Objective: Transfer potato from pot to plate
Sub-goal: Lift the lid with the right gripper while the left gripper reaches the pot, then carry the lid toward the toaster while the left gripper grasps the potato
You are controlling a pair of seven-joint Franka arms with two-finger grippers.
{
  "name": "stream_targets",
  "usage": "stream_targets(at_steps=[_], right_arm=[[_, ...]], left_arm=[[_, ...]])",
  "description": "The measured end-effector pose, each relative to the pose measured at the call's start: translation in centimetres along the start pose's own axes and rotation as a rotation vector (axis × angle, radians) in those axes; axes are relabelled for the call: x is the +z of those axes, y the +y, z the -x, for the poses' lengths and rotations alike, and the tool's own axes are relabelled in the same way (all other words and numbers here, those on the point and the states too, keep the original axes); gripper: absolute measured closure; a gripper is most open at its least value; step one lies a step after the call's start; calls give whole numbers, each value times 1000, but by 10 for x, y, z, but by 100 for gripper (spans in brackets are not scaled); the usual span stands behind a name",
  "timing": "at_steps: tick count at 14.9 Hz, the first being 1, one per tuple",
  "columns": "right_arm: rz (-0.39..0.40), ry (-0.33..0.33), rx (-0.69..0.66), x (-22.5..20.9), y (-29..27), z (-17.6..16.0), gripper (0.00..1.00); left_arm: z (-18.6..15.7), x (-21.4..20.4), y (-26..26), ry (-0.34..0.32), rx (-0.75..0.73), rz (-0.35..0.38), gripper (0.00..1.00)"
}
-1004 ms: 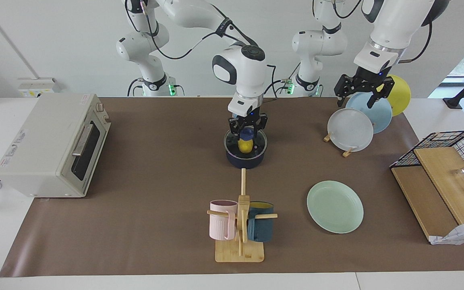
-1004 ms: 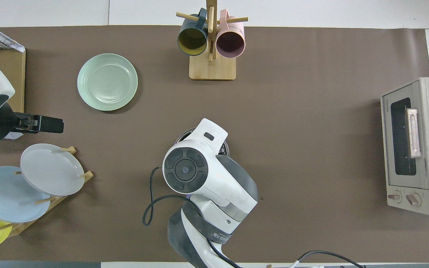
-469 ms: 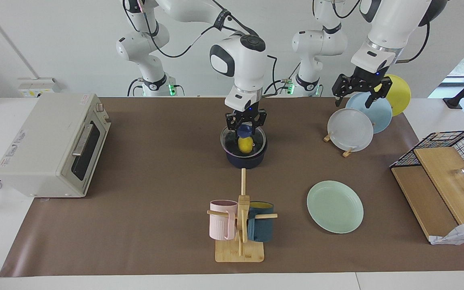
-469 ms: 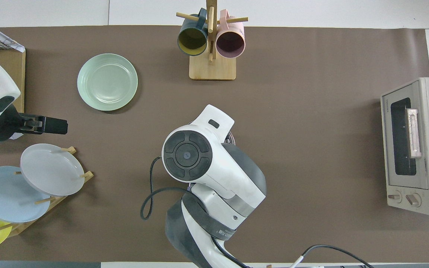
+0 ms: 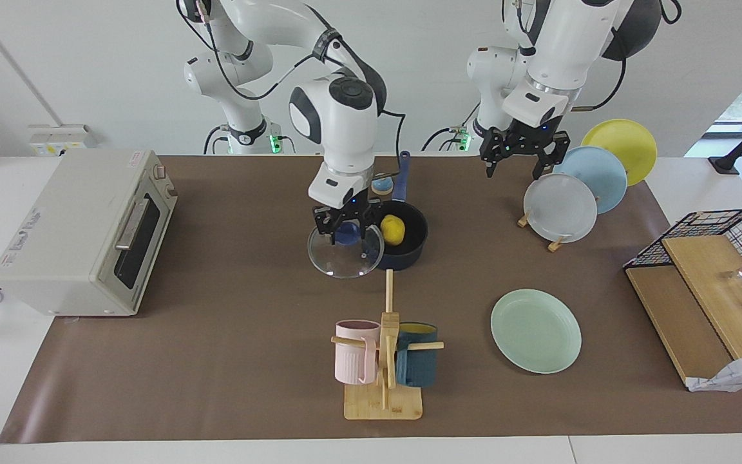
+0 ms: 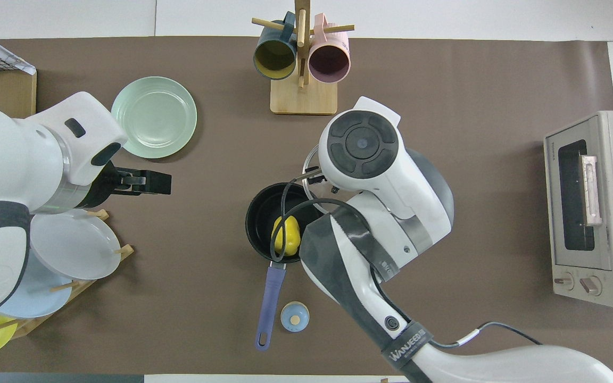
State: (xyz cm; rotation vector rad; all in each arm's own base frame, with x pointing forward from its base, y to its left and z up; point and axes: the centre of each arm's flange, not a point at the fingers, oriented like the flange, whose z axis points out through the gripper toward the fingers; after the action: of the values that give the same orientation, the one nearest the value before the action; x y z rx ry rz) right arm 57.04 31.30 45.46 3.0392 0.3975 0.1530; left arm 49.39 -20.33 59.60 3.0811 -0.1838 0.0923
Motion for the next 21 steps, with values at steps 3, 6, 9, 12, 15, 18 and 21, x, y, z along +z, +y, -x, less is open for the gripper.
stream_targets(at_steps=[3, 6, 9, 12, 15, 18, 21], right_arm=[[12, -32, -66, 14, 70, -10, 34], [-20, -72, -108, 36, 150, -9, 34], [-37, -54, -107, 63, 188, 0, 34], [-38, -36, -133, 93, 193, 14, 34], [-38, -42, -146, 106, 211, 23, 34], [-38, -41, -146, 113, 219, 28, 34], [-39, -40, -162, 122, 226, 34, 34]], left_arm=[[-4, 31, 42, 2, -74, 19, 0], [-10, 81, 85, -13, -139, 21, 0], [-12, 149, 126, -42, -204, 11, 0], [-7, 193, 143, -46, -232, 9, 0], [2, 208, 148, -55, -255, 3, 0], [9, 216, 154, -58, -271, 0, 0], [18, 224, 161, -67, -279, -7, 0]])
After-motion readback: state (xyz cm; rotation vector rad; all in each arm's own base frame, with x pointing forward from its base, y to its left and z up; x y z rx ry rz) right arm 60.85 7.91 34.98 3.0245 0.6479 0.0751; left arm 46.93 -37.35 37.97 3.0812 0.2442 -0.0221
